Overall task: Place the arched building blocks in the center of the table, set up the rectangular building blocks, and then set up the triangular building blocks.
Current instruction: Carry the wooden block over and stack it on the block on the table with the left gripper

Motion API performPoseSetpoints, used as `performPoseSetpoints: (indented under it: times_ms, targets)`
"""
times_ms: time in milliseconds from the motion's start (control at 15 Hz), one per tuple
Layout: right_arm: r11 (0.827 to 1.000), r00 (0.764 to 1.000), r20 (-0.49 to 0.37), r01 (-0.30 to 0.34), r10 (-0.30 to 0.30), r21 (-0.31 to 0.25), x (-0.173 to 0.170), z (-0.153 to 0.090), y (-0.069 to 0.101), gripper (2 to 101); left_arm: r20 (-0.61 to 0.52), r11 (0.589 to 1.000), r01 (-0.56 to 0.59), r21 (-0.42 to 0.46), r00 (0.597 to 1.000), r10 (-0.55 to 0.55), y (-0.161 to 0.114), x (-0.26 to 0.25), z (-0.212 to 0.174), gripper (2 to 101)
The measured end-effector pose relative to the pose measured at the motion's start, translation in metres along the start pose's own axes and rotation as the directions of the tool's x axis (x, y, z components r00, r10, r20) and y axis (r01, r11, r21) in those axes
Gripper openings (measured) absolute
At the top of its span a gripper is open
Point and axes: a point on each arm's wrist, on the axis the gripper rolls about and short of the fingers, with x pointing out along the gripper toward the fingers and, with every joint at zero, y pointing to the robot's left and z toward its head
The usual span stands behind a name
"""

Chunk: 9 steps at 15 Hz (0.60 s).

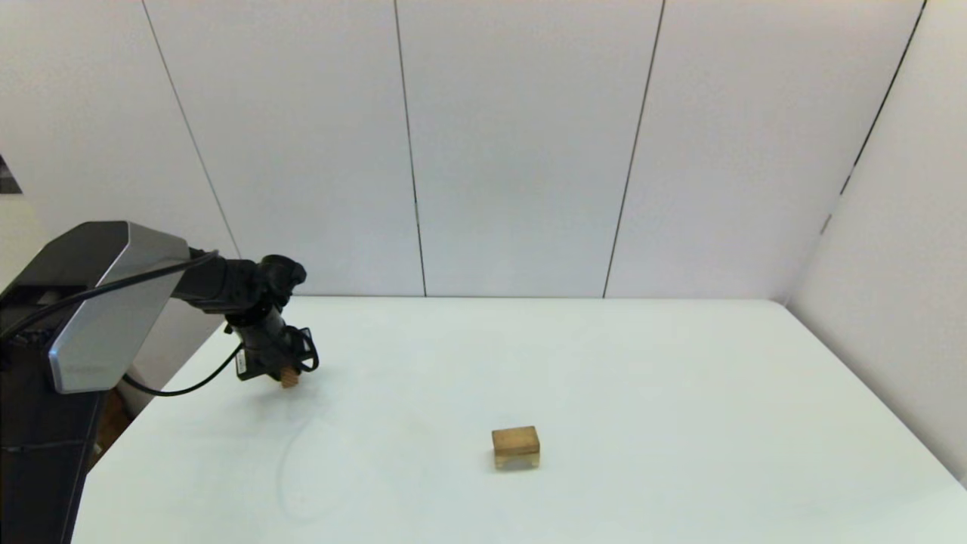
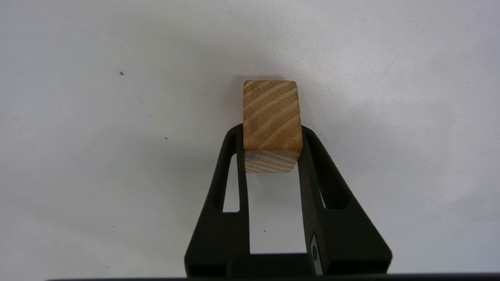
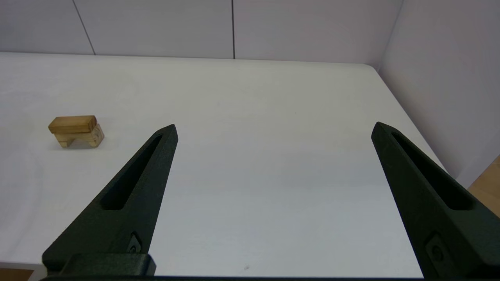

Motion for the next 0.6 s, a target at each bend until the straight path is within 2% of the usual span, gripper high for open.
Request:
performPoseSetpoints:
  times_ms: [400, 600]
  targets:
    - [1.000, 1.000, 0.000, 0.001, -0.001, 0.000, 0.000, 0.000, 0.000, 97.9, 0.014, 0.997, -0.002, 0.072, 1.000, 0.001, 0.002, -0.032, 0.003, 22.6]
    - [1.000, 1.000, 0.000, 0.001, -0.001, 0.000, 0.000, 0.000, 0.000, 98.0, 0.025, 0.995, 0.015, 0.099, 1.000, -0.018, -0.006, -0.056, -0.002, 22.6]
